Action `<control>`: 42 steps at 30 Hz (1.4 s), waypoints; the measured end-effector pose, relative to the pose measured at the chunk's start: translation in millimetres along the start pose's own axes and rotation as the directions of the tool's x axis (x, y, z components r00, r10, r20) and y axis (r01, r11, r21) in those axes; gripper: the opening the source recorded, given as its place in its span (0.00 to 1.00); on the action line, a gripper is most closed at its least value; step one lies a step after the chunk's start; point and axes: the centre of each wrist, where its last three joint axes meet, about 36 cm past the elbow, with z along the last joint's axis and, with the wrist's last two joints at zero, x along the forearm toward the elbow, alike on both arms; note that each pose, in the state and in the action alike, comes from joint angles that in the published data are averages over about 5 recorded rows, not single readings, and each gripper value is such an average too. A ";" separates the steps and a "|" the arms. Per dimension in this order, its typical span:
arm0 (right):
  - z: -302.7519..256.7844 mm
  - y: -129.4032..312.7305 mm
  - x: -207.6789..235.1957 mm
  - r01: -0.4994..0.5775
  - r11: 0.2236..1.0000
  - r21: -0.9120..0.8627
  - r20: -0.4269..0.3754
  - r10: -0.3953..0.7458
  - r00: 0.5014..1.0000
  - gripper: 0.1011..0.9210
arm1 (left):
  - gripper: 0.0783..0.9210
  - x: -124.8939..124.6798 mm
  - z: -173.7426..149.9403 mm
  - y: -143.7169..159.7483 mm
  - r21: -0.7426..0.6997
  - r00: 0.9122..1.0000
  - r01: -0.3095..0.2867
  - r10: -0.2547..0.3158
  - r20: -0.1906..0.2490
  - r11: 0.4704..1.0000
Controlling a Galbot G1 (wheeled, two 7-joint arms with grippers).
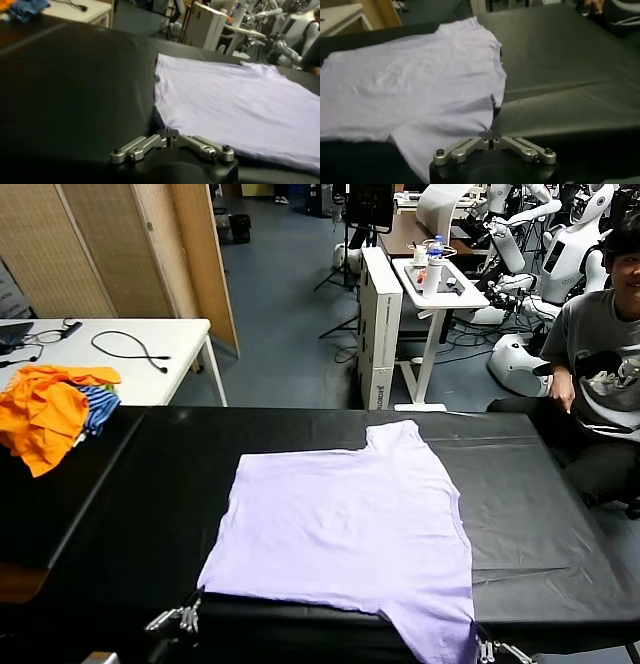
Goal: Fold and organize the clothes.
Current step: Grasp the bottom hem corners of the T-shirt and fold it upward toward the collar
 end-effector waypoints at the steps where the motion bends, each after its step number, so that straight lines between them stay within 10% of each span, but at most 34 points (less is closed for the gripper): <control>1: -1.5 -1.5 -5.0 0.007 1.000 -0.003 0.016 -0.007 1.000 0.05 | 0.08 -3.0 -0.7 0.0 0.004 1.000 -0.006 0.006 0.014 1.000; 20: -24.8 -33.0 -121.6 0.033 0.998 0.058 0.160 -0.042 0.986 0.05 | 0.08 -82.4 -10.1 -3.6 -0.048 0.990 -0.008 0.015 0.143 0.999; 42: -31.5 -36.8 -181.3 0.016 0.995 0.103 0.146 -0.031 0.989 0.09 | 0.08 -131.7 -9.0 11.2 -0.129 0.995 -0.003 0.016 0.097 0.992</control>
